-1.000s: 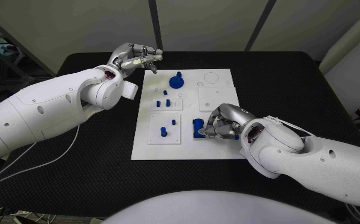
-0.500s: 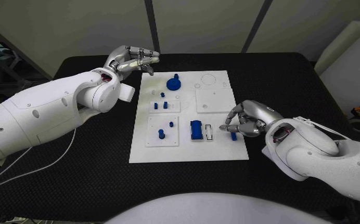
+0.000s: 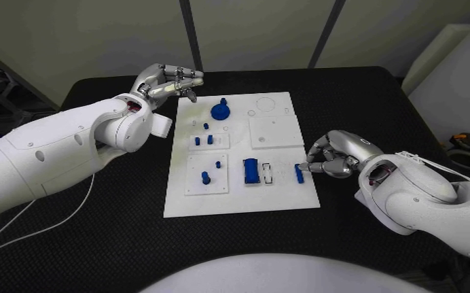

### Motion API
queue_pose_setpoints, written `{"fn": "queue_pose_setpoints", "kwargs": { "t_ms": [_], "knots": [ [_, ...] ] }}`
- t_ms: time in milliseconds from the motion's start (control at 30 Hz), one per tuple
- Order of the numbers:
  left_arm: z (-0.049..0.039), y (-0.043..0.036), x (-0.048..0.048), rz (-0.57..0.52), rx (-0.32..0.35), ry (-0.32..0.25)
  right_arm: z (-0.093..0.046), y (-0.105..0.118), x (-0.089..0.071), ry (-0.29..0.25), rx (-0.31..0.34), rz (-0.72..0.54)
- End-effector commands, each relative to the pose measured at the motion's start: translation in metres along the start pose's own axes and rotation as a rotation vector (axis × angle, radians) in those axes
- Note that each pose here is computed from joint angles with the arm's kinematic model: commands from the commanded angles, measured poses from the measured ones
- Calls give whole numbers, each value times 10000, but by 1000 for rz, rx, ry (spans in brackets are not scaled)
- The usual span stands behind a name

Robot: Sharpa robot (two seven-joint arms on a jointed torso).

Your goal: Assemble the parts on the task board

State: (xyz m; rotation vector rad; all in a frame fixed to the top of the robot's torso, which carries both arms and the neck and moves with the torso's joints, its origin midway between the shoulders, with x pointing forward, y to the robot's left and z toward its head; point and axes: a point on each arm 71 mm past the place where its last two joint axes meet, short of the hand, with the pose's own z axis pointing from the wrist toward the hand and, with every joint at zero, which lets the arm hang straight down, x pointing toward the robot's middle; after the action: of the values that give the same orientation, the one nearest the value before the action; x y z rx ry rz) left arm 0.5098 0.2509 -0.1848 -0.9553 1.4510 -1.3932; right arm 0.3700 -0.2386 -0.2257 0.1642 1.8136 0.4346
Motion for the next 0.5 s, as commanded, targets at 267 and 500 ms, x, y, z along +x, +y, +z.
{"fn": "queue_pose_setpoints", "kwargs": {
  "t_ms": [267,500],
  "knots": [
    [-6,-11,4,-4,12,8,69,-15,85,56,33,-67],
    [-9,-9,1,-4,11,7,107,18,149,86,34,-78]
  ]
}}
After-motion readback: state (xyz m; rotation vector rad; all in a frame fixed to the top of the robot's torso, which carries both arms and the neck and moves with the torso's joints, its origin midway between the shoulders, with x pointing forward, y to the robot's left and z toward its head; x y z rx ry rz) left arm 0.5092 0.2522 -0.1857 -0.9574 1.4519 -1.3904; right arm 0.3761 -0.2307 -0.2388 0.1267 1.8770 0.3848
